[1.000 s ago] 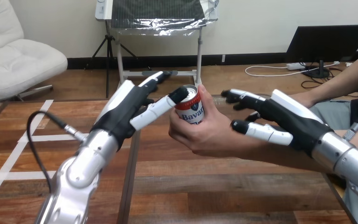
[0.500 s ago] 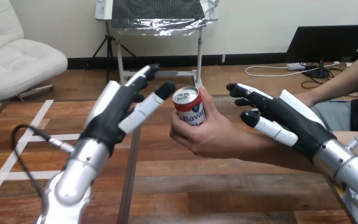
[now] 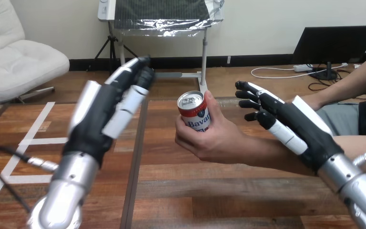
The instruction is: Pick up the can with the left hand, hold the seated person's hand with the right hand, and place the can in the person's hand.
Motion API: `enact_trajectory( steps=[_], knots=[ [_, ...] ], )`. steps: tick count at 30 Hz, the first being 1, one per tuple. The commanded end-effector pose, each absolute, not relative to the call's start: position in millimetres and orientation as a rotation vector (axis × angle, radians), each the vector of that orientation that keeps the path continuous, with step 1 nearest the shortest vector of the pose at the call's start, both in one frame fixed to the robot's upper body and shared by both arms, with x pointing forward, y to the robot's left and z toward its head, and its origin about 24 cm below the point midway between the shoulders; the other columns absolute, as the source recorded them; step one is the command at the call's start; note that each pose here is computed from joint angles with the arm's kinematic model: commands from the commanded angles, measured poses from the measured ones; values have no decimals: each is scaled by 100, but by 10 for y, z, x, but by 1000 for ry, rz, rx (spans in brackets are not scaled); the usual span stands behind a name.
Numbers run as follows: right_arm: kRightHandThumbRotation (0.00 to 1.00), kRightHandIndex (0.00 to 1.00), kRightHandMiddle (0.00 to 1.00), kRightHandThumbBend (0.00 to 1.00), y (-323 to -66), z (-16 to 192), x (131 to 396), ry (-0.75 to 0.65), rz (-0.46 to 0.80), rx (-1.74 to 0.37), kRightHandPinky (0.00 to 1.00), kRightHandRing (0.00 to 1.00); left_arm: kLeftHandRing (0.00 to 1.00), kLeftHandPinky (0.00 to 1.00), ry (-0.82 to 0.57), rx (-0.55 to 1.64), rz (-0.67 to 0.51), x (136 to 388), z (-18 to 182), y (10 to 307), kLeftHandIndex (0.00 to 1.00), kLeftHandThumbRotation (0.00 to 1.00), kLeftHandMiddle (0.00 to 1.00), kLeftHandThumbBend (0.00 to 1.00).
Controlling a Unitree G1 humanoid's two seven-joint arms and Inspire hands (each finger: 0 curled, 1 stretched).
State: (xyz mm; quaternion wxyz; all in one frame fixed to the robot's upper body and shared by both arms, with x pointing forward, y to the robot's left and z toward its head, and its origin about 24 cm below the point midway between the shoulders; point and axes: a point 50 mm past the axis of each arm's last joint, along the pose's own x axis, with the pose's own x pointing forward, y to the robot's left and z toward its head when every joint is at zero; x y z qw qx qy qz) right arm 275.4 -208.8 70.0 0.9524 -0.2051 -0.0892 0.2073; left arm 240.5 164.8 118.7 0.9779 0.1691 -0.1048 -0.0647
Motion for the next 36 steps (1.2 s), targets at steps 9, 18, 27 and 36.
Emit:
enact_trajectory(
  steps=[9, 18, 27, 36],
  knots=[
    [100, 92, 91, 100, -1934, 940, 2594, -374, 366, -261, 83, 89, 88, 66, -347, 210, -86, 2095, 1490, 1728, 89, 100, 88, 96],
    [100, 93, 92, 100, -1895, 1002, 2438, -441, 380, -185, 86, 90, 90, 72, -353, 136, -57, 1940, 1525, 1750, 91, 100, 89, 96],
    [100, 90, 91, 100, -1856, 1060, 2236, -499, 372, -114, 85, 89, 92, 92, -352, 51, -15, 1800, 1549, 1736, 89, 100, 90, 100],
    [100, 88, 88, 100, -1809, 1090, 2030, -523, 371, -51, 82, 86, 97, 99, -355, 31, 5, 1693, 1560, 1717, 93, 100, 94, 100]
  ],
)
